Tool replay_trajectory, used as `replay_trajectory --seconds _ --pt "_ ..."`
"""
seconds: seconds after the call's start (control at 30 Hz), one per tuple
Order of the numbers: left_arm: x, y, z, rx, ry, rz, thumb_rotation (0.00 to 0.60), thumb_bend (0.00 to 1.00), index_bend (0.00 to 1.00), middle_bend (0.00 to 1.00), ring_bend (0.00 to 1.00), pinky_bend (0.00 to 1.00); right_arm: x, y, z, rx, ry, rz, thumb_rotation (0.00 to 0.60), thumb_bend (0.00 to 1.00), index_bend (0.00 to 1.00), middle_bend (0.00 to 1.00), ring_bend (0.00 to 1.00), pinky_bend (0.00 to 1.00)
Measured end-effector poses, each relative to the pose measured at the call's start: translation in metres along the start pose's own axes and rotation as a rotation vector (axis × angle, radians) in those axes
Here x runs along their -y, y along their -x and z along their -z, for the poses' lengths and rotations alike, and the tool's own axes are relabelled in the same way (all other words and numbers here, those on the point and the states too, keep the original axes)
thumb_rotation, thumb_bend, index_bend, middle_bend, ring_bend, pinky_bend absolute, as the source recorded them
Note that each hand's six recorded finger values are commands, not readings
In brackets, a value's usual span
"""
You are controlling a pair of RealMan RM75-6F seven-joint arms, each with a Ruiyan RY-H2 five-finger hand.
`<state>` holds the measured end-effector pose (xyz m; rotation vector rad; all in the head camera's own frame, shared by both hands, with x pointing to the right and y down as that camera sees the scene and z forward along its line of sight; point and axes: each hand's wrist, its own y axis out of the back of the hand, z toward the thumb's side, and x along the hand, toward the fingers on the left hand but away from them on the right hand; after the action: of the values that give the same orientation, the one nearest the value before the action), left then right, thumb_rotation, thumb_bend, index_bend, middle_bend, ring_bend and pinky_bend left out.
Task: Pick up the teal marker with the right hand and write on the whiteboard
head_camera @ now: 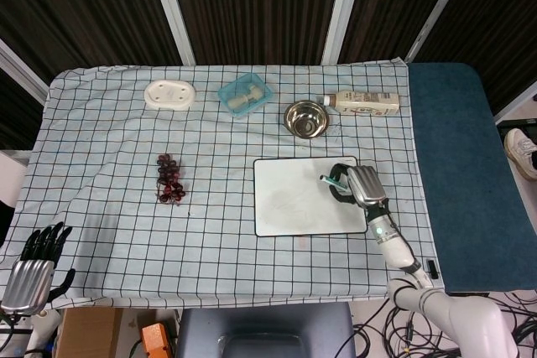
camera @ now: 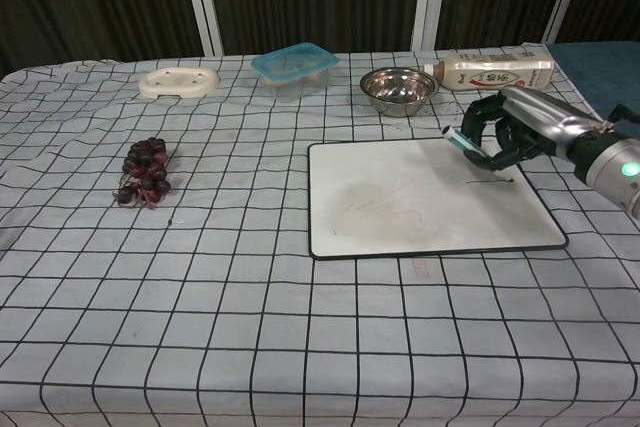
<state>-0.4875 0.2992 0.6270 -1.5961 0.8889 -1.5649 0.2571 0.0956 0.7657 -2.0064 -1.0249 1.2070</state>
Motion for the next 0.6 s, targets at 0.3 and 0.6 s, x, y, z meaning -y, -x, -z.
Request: replay_trajectory --seconds 0.3,0.6 --pt "-0.001 0.0 0.0 0.001 0.004 -0.004 0.6 0.39 0.0 0.0 0.0 0.06 -0.014 -0.004 -0.02 -0.077 0.042 0.038 0.6 0.33 1.0 0.75 0.72 0.75" --pt "0.0 0.001 0.0 0.0 0.003 -0.003 0.6 0.38 0.0 0.0 0.0 0.06 0.003 -0.009 -0.044 -0.124 0.021 -0.004 0.6 0.33 1.0 0.76 0.72 0.76"
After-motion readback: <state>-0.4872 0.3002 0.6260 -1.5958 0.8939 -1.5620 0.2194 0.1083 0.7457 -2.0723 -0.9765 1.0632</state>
